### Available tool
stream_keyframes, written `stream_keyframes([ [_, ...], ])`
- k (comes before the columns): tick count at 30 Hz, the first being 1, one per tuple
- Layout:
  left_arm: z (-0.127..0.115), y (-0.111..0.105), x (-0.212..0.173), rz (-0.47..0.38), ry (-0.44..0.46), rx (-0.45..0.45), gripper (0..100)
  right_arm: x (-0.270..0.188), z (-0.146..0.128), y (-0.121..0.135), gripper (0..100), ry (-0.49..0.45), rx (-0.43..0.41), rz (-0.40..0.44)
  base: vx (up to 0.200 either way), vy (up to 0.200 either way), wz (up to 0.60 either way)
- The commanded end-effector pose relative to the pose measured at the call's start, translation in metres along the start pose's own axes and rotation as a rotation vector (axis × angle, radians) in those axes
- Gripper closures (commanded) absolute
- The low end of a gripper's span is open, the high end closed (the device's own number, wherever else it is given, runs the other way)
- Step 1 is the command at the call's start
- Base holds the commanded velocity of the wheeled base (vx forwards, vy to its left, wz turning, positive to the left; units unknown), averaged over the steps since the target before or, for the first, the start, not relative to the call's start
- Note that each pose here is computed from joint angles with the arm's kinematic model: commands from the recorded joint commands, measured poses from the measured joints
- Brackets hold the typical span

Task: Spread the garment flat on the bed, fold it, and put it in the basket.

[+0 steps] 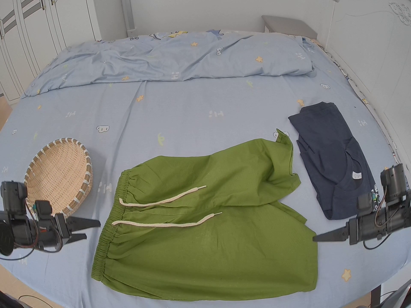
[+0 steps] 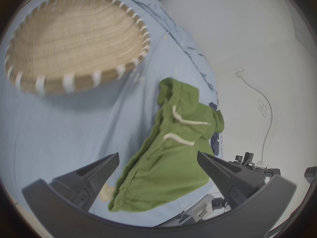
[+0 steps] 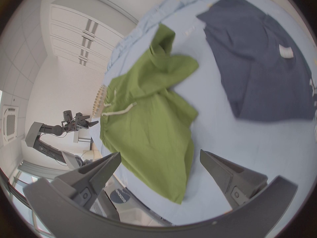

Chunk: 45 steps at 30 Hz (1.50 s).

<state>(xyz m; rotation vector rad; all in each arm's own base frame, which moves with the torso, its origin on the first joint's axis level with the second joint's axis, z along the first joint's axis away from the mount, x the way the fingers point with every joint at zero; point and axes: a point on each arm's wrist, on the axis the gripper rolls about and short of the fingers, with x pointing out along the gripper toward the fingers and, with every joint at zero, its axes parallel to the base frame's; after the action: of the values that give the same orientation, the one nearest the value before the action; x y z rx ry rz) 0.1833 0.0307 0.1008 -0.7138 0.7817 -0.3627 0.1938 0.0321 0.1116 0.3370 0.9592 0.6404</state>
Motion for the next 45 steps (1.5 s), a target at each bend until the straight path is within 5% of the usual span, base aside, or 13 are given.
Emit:
stream_keyframes([
  [1, 0.062, -0.052, 0.003, -0.087, -0.043, 0.089, 0, -0.034, 0.063, 0.026, 0, -0.201, -0.131, 0.005, 0.0, 0.0, 0.0],
  [5, 0.105, -0.068, 0.029, -0.134, -0.044, -0.014, 0, -0.034, 0.106, 0.034, 0, -0.272, -0.195, 0.013, 0.0, 0.0, 0.0],
  [10, 0.136, -0.064, 0.071, -0.128, -0.025, -0.04, 0, -0.039, 0.141, 0.043, 0, -0.348, -0.256, 0.016, 0.0, 0.0, 0.0],
  [20, 0.157, -0.026, 0.137, -0.059, 0.027, -0.062, 0, -0.008, 0.189, 0.024, 0, -0.336, -0.247, 0.015, 0.0, 0.0, 0.0],
  [42, 0.152, -0.032, 0.178, -0.064, 0.079, -0.029, 0, -0.006, 0.187, 0.017, 0, -0.329, -0.232, 0.006, 0.0, 0.0, 0.0],
  [43, 0.15, -0.033, 0.179, -0.064, 0.086, -0.029, 100, -0.005, 0.188, 0.017, 0, -0.327, -0.23, 0.006, 0.0, 0.0, 0.0],
  [45, 0.147, -0.035, 0.181, -0.065, 0.094, -0.027, 100, -0.005, 0.188, 0.017, 0, -0.329, -0.232, 0.006, 0.0, 0.0, 0.0],
])
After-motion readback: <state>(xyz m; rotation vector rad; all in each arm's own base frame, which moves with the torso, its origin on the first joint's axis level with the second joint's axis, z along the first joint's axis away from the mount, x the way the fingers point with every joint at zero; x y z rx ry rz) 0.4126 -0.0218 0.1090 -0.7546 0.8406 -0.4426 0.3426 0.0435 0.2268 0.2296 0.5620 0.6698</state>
